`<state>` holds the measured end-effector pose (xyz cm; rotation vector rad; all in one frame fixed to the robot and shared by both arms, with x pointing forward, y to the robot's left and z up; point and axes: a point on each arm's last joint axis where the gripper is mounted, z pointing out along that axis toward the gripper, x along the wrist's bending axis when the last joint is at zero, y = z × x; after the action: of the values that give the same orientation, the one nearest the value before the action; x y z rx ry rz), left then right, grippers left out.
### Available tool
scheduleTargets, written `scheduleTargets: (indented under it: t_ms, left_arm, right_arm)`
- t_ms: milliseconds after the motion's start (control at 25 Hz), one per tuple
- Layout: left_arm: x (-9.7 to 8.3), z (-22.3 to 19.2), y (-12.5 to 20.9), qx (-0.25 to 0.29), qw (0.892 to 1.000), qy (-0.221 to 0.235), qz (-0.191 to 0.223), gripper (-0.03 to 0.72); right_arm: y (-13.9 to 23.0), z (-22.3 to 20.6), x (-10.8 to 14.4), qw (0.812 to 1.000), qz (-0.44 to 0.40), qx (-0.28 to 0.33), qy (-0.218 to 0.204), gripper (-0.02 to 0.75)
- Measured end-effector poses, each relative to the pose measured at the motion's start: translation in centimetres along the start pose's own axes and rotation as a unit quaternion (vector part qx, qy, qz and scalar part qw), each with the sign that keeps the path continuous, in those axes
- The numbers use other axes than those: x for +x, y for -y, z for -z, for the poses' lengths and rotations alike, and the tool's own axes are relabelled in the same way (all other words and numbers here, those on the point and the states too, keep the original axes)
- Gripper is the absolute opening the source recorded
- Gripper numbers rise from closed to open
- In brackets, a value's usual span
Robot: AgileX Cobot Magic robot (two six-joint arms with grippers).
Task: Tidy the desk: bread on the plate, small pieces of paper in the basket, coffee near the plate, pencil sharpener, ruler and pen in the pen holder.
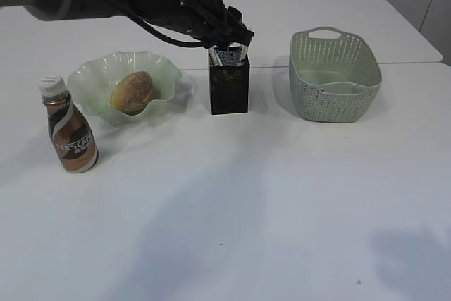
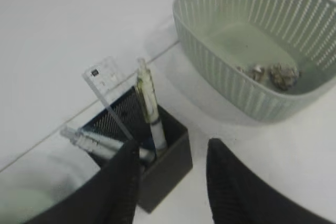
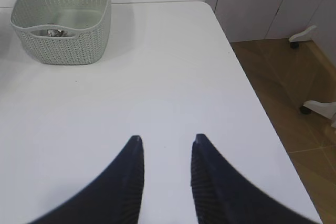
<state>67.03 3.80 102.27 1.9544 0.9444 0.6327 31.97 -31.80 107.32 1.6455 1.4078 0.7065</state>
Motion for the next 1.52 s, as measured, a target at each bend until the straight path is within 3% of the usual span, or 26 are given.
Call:
scheduleTargets:
  t_ms: [320, 600, 920, 1320, 1520]
  left_arm:
    - [-0.4, 5.1, -0.9, 0.129, 0.991, 0.035, -0.017, 0.290]
    - [-0.8, 9.9, -1.5, 0.217, 0.974, 0.063, -0.016, 0.284]
    - [-0.3, 15.4, -2.0, 0.303, 0.952, 0.045, -0.004, 0.280]
    - [-0.3, 22.3, -4.5, 0.245, 0.969, 0.028, 0.023, 0.279]
    - [-0.6, 25.6, -3.0, 0.246, 0.968, 0.025, 0.034, 0.278]
  right_arm:
    - [0.0, 0.0, 0.0, 1.000, 0.000, 0.000, 0.000, 0.260]
    - [0.0, 0.0, 0.0, 1.000, 0.000, 0.000, 0.000, 0.260]
    - [0.1, 0.0, 0.1, 1.000, 0.006, 0.003, -0.004, 0.260]
    - [0.8, 0.1, 0.8, 0.997, 0.053, 0.042, -0.046, 0.260]
    - [0.7, 0.5, 1.1, 0.994, 0.065, 0.056, -0.072, 0.260]
